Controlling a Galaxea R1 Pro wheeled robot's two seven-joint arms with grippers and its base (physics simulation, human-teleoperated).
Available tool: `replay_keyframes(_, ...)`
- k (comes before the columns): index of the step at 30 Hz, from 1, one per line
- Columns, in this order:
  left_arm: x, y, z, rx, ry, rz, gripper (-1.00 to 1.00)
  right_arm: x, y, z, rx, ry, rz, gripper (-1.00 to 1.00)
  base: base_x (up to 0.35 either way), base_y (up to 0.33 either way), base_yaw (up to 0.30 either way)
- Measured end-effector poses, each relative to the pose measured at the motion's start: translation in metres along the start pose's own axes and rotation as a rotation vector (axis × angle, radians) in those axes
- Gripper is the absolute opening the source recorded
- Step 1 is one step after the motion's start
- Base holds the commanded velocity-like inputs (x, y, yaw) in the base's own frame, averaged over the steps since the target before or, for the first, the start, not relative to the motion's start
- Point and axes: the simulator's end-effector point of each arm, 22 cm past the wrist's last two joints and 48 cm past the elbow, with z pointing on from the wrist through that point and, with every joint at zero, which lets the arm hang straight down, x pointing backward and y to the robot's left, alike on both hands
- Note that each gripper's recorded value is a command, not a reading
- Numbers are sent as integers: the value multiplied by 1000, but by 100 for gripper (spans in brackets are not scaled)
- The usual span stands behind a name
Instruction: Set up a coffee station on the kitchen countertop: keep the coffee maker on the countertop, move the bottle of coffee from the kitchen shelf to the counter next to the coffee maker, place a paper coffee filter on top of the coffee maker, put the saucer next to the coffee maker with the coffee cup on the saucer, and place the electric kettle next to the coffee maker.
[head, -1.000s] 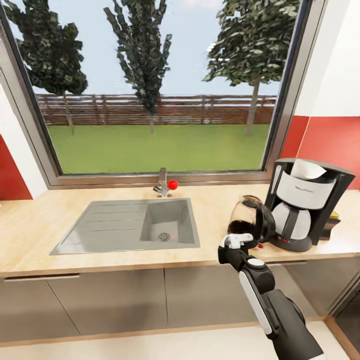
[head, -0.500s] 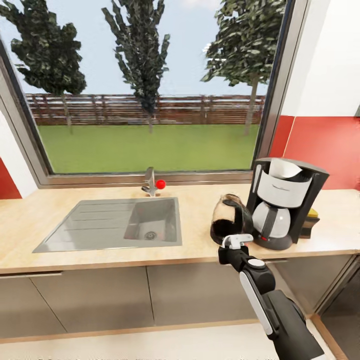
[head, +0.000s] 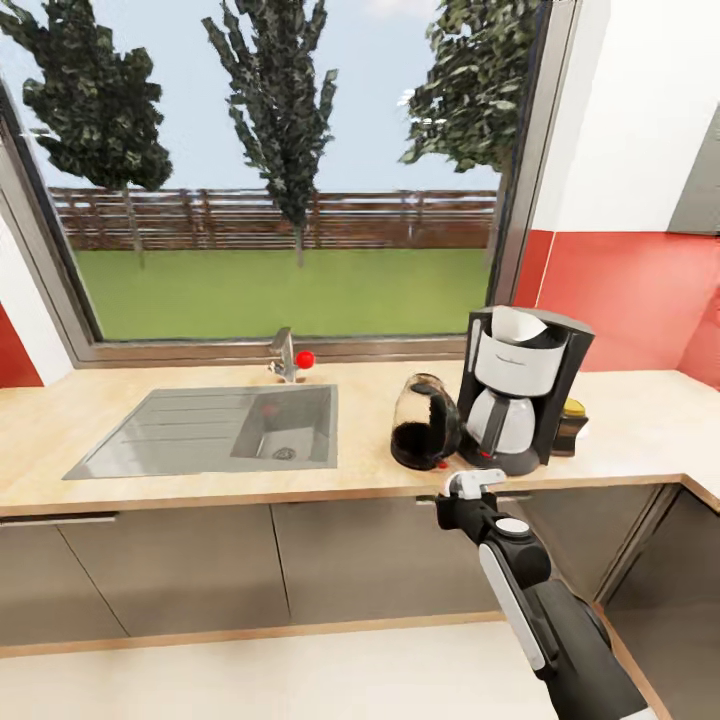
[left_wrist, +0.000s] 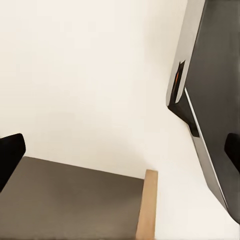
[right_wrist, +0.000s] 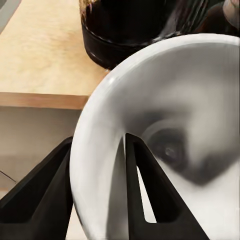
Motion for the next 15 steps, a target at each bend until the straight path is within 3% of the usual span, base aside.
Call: replay_keyframes(15, 0, 0, 0, 0, 0, 0, 100, 0, -1, 0, 1, 0, 0, -100, -254, -201, 0)
